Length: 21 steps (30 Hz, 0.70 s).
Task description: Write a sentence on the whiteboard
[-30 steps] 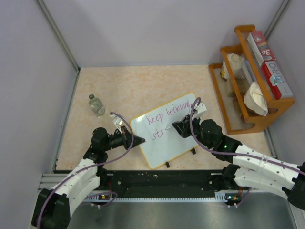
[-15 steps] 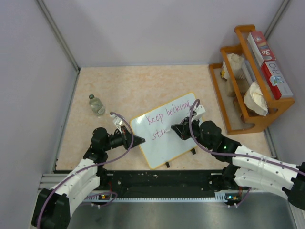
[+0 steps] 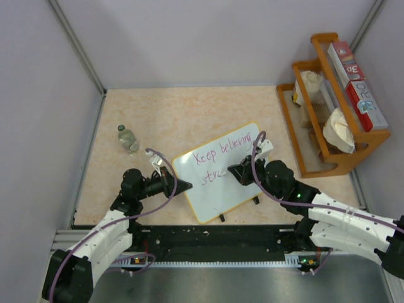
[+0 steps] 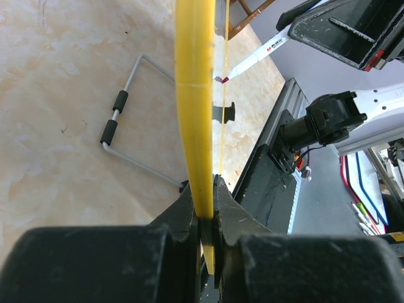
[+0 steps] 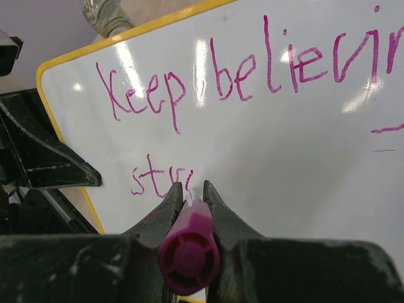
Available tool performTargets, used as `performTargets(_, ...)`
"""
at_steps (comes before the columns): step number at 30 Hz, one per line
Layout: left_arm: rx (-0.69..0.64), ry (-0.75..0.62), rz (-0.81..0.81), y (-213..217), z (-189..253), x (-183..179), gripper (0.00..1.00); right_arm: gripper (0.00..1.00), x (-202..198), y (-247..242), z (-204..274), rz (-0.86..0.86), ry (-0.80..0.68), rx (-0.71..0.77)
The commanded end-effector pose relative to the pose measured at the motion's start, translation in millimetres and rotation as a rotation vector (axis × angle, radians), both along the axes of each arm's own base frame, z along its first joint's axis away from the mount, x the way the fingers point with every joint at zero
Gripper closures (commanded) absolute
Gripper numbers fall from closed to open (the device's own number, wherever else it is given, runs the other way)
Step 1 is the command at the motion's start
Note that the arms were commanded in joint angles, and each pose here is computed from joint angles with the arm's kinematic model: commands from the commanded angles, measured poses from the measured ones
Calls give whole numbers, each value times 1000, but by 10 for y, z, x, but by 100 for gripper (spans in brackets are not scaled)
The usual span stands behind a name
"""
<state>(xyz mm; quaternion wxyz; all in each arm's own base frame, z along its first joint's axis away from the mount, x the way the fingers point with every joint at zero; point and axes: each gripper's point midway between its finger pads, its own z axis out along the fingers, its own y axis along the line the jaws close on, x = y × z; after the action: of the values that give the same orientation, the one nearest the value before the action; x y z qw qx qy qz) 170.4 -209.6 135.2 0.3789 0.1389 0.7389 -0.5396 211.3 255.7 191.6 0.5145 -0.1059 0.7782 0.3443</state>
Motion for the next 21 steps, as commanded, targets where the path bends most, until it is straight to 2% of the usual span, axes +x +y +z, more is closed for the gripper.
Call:
performTargets(1,78,-50,-62,24,-250,-127,100,100,159,-178,18,-102,-16,-42)
performTargets(13,78,-48,-62,24,-253,-128,100,100,250,-204,244,-148,-47,-5)
performTargets(21,78,-48,-63,24,-256,-132,100,100,252,-120,331,-119,-59,16)
